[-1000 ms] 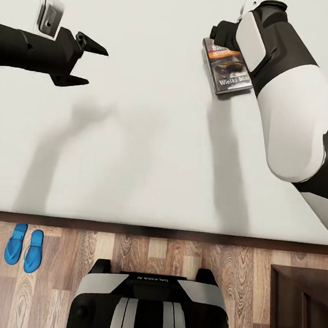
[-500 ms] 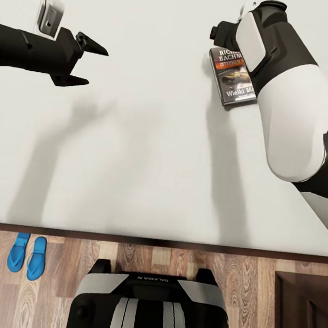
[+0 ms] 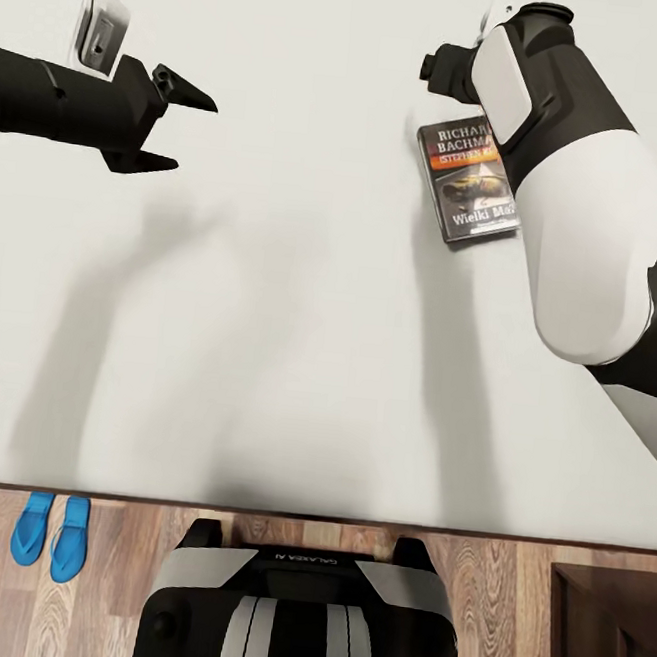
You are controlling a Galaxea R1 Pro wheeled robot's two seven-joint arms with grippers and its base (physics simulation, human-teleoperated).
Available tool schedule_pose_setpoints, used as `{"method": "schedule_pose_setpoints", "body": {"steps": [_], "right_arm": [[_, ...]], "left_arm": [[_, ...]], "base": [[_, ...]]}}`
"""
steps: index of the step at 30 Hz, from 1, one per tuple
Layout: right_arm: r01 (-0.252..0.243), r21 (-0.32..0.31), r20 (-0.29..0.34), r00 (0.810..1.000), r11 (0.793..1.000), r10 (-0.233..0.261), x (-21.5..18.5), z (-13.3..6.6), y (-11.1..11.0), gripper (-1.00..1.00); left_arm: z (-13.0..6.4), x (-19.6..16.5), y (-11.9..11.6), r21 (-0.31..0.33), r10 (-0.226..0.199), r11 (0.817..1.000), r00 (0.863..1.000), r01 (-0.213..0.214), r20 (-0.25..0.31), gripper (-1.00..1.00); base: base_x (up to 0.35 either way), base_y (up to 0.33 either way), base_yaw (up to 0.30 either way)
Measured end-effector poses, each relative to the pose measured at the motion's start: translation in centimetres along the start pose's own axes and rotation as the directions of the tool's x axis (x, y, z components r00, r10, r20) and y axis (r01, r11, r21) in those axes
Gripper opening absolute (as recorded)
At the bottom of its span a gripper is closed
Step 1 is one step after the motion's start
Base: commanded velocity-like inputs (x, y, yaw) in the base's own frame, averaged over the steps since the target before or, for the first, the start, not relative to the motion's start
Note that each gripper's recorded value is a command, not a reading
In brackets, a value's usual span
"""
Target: In the bedroom, move the book from the bed onto either nightstand, and place the two sandals side by side next to the bed.
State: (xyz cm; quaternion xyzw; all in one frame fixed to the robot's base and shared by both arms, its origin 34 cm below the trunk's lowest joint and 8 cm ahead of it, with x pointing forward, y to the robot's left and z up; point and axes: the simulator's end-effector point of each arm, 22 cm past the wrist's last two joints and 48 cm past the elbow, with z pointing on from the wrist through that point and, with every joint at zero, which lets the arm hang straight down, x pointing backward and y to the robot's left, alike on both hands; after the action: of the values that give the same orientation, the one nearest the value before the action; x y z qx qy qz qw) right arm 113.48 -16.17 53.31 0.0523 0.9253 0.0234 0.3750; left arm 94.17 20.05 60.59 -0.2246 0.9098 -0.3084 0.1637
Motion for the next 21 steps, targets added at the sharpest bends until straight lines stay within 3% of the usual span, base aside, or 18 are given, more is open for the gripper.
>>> {"method": "schedule_pose_setpoints", "body": {"steps": [7, 21], "right_arm": [[0.001, 0.000, -0.001, 1.000, 1.000, -0.001, 0.1, 0.1, 0.0, 1.00], [0.007, 0.003, -0.043, 0.999, 1.000, -0.007, 1.9, 0.6, -0.1, 1.00]], "left_arm": [[0.1, 0.0, 0.0, 0.000, 0.000, 1.000, 1.000, 0.000, -0.001, 1.00], [0.1, 0.0, 0.0, -0.001, 0.001, 1.000, 1.000, -0.001, -0.001, 1.00]], "base": [[0.153, 0.000, 0.000], [0.023, 0.000, 0.000]]}}
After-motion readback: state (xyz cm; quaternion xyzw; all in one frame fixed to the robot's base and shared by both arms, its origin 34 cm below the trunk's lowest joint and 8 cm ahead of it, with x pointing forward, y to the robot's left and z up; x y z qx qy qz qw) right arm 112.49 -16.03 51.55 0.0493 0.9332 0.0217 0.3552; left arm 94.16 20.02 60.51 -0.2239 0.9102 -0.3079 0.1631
